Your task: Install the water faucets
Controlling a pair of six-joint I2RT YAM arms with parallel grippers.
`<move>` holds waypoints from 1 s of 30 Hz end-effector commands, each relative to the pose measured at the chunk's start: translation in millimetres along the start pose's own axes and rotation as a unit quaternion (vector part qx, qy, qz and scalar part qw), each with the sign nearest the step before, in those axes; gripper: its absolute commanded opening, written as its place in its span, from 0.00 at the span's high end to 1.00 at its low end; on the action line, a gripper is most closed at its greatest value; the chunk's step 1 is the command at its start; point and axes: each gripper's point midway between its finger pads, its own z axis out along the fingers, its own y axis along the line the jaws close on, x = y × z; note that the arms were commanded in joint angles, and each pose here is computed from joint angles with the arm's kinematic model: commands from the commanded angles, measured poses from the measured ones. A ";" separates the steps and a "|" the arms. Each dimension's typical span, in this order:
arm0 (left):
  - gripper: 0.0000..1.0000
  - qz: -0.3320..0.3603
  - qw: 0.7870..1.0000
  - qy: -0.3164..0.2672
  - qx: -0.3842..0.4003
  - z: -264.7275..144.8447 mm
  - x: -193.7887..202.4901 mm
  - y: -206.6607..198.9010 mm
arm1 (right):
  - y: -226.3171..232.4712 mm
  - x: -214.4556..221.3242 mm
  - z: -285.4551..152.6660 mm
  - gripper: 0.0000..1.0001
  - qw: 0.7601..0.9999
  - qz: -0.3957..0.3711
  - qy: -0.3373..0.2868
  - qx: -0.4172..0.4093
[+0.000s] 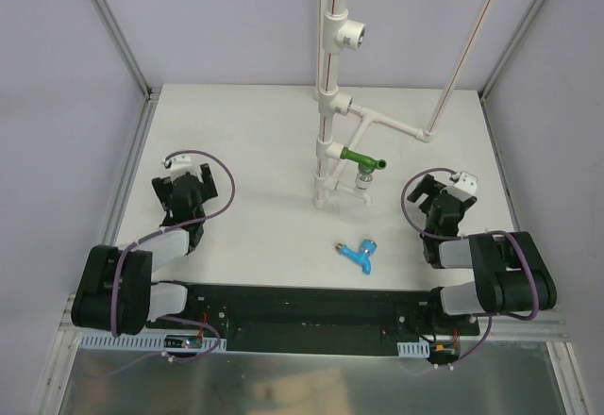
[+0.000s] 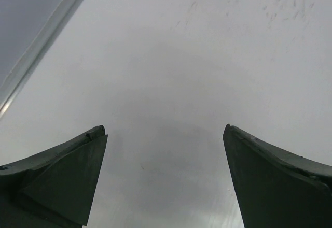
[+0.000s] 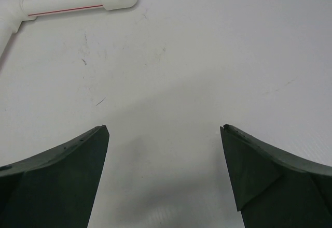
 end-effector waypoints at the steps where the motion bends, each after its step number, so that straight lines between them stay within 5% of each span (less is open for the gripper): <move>1: 0.00 -0.063 0.996 0.018 -0.066 -16.1 -36.0 13.7 | -3.4 -39.0 -11.1 0.01 0.996 0.040 -0.080 0.014; 5: 0.00 -0.120 0.991 0.038 -0.053 -28.5 -45.2 6.2 | -43.5 -51.2 -33.9 0.01 0.979 0.117 -0.034 0.165; 11: 0.00 -0.201 0.973 0.111 -0.037 -54.2 -43.8 -5.1 | -31.4 -68.8 -68.0 0.01 0.974 0.163 0.030 0.154; 15: 0.01 -0.218 0.966 0.130 0.043 -70.1 -54.2 -30.1 | 4.7 -60.4 -86.7 0.01 0.973 0.189 0.114 0.069; 21: 0.00 -0.238 0.950 0.143 0.141 -101.1 -58.7 -54.5 | 54.3 -6.4 -128.7 0.10 0.934 0.224 0.272 -0.051; 30: 0.02 -0.148 0.942 0.180 0.240 -155.3 -27.5 -131.8 | 71.4 44.8 -176.3 0.11 0.910 0.183 0.358 -0.099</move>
